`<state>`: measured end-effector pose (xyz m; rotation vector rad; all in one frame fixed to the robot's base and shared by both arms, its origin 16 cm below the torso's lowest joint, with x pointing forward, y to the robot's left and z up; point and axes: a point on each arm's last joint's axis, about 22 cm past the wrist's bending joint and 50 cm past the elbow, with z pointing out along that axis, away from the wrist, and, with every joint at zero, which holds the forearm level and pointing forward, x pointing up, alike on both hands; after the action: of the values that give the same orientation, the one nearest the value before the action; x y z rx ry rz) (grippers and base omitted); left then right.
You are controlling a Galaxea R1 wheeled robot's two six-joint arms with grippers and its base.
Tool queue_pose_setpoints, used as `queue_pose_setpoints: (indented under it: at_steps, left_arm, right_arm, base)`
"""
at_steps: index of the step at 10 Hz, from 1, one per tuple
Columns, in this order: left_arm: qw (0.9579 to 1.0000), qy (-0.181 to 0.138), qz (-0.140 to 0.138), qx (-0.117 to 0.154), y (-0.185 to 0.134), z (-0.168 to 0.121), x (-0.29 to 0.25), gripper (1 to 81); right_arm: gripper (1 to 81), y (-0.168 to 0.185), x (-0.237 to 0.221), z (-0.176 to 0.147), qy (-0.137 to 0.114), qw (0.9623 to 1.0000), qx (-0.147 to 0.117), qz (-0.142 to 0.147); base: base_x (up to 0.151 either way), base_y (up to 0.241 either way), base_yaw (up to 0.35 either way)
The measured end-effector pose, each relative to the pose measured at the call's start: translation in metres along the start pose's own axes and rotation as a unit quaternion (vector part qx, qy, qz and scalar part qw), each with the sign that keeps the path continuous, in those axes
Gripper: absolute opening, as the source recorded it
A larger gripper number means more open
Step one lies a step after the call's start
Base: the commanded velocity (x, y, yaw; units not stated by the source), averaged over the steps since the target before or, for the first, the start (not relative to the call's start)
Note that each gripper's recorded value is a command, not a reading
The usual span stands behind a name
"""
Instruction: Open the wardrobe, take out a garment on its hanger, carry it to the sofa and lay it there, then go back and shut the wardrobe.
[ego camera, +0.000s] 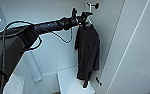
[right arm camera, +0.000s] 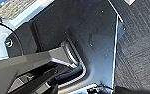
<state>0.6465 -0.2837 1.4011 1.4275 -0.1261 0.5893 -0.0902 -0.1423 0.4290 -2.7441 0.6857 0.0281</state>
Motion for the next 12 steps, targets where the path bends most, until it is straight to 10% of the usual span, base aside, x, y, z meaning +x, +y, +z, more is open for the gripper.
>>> queue_pose_setpoints:
  at_steps: [10, 11, 12]
  left_arm:
    - [0.9944, -0.024, 0.085, -0.058, 0.018, 0.034, -0.044, 81.1]
    - [0.9948, -0.027, 0.076, -0.063, 0.018, 0.036, -0.049, 1.0]
    - [0.9967, -0.023, 0.059, -0.05, 0.006, 0.035, -0.046, 1.0]
  right_arm:
    - [81.1, -0.002, -0.005, 0.001, -0.004, 1.0, 0.002, 0.001]
    - [81.1, -0.002, -0.005, 0.001, -0.004, 1.0, 0.002, 0.001]
    - [81.1, -0.003, -0.005, 0.001, -0.003, 1.0, 0.002, 0.001]
  base:
    - [0.0, 0.0, 0.0]
    - [0.0, 0.0, 0.0]
    - [0.0, 0.0, 0.0]
